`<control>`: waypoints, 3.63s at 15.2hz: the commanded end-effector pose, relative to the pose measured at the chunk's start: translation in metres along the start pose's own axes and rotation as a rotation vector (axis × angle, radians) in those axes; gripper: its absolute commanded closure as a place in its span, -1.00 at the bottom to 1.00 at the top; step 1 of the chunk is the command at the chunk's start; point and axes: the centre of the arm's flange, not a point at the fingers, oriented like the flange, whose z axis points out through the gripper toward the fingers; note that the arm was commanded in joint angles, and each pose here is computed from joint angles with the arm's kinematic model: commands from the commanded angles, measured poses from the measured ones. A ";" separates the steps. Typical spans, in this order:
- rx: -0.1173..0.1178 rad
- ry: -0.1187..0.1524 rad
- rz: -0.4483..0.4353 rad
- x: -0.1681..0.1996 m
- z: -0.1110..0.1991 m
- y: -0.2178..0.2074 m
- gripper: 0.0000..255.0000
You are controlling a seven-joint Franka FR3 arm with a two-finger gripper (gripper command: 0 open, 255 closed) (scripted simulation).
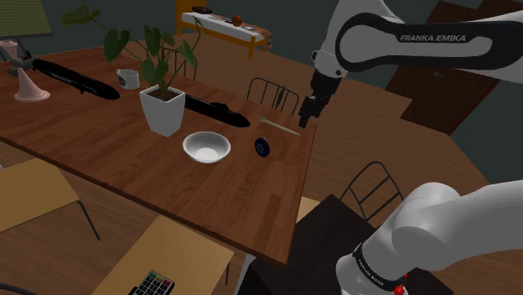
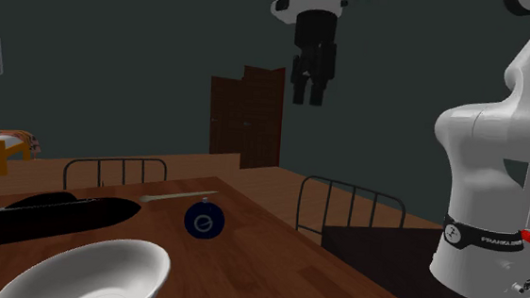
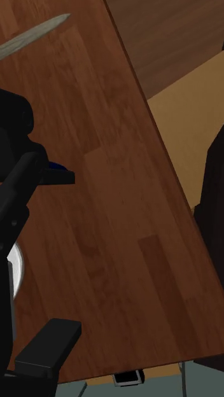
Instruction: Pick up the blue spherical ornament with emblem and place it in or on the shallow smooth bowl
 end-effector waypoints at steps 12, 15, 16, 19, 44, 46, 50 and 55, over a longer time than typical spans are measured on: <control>0.044 -0.011 0.056 0.103 0.132 0.056 -1.00; 0.054 -0.014 0.069 0.126 0.162 0.068 -1.00; 0.058 -0.015 0.073 0.134 0.172 0.072 -1.00; 0.068 -0.018 0.086 0.157 0.203 0.085 -1.00; 0.079 -0.021 0.099 0.179 0.275 0.095 1.00; 0.079 -0.021 0.099 0.179 0.274 0.095 1.00; 0.079 -0.021 0.099 0.179 0.264 0.095 1.00; 0.079 -0.021 0.099 0.180 0.238 0.097 1.00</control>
